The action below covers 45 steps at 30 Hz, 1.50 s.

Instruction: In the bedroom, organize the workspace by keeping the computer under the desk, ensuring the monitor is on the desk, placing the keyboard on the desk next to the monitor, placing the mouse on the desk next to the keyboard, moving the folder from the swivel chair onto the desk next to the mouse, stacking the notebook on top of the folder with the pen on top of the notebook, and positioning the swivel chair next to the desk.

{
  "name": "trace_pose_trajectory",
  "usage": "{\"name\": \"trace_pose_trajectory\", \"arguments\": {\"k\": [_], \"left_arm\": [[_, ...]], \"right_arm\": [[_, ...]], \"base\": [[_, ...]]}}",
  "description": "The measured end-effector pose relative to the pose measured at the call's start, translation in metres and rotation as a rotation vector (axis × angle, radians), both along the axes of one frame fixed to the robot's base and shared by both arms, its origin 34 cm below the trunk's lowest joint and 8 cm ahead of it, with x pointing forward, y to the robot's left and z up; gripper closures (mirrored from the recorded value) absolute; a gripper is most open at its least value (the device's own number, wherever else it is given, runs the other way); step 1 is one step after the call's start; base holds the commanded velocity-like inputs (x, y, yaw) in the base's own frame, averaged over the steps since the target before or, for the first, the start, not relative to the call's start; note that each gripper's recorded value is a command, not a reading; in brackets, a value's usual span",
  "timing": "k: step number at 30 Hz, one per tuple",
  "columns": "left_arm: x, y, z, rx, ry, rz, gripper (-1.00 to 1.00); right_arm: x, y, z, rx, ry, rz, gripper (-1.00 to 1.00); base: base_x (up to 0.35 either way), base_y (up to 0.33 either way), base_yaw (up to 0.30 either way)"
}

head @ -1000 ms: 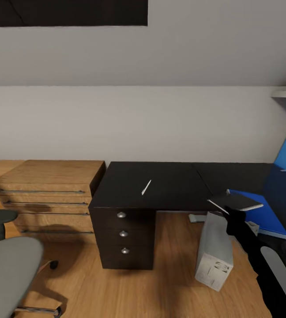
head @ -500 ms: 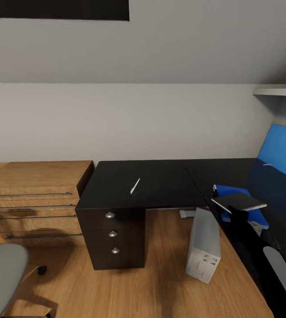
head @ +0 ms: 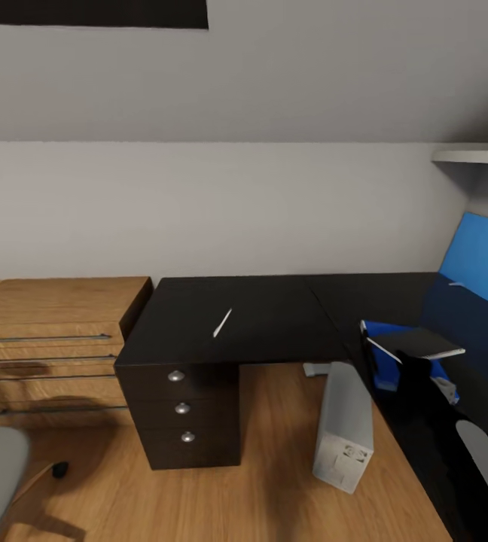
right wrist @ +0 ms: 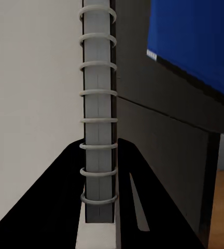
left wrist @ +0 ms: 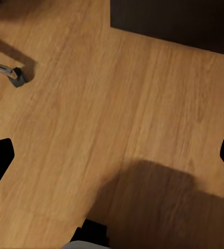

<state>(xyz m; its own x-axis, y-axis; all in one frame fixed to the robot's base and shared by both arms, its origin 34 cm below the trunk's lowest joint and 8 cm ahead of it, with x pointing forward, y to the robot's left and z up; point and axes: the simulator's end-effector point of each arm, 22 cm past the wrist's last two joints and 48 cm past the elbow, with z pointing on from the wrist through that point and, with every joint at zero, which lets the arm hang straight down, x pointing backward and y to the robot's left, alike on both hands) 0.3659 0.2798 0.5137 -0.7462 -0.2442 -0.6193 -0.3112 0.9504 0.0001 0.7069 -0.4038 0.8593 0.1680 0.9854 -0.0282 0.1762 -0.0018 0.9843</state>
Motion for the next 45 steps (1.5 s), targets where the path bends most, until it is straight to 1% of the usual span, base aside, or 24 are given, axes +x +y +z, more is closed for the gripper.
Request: {"name": "trace_pose_trajectory", "arguments": {"k": [7, 15, 25, 37, 38, 41, 45], "left_arm": [[0.003, 0.001, 0.002, 0.002, -0.017, 0.004, -1.0], [0.003, 0.001, 0.003, 0.002, -0.02, 0.004, -1.0], [0.003, 0.0, 0.003, 0.002, -0.021, 0.005, -1.0], [0.005, 0.0, 0.004, 0.002, -0.032, 0.004, -1.0], [0.005, 0.001, 0.004, 0.003, -0.033, 0.005, -1.0], [0.005, 0.0, 0.004, 0.002, -0.033, 0.005, -1.0], [0.005, 0.0, 0.004, 0.002, -0.033, 0.005, -1.0]], "right_arm": [[0.0, -0.002, -0.001, 0.0, 0.003, -0.005, 1.0], [-0.001, -0.003, -0.004, 0.0, 0.013, -0.008, 1.0], [-0.003, -0.006, -0.014, -0.03, 0.056, -0.013, 1.0], [-0.003, -0.007, -0.018, -0.037, 0.07, -0.015, 1.0], [-0.004, -0.009, -0.024, -0.058, 0.089, -0.018, 1.0], [-0.005, -0.011, -0.027, -0.078, 0.1, -0.02, 1.0], [-0.006, -0.012, -0.032, -0.089, 0.12, -0.023, 1.0]], "base": [[0.173, -0.135, 0.0], [0.019, -0.016, 0.0], [0.001, -0.001, 0.0], [0.049, 0.0, 0.0], [0.014, 0.0, 0.0], [0.008, 0.0, 0.0], [0.003, 0.0, 0.0]]}}
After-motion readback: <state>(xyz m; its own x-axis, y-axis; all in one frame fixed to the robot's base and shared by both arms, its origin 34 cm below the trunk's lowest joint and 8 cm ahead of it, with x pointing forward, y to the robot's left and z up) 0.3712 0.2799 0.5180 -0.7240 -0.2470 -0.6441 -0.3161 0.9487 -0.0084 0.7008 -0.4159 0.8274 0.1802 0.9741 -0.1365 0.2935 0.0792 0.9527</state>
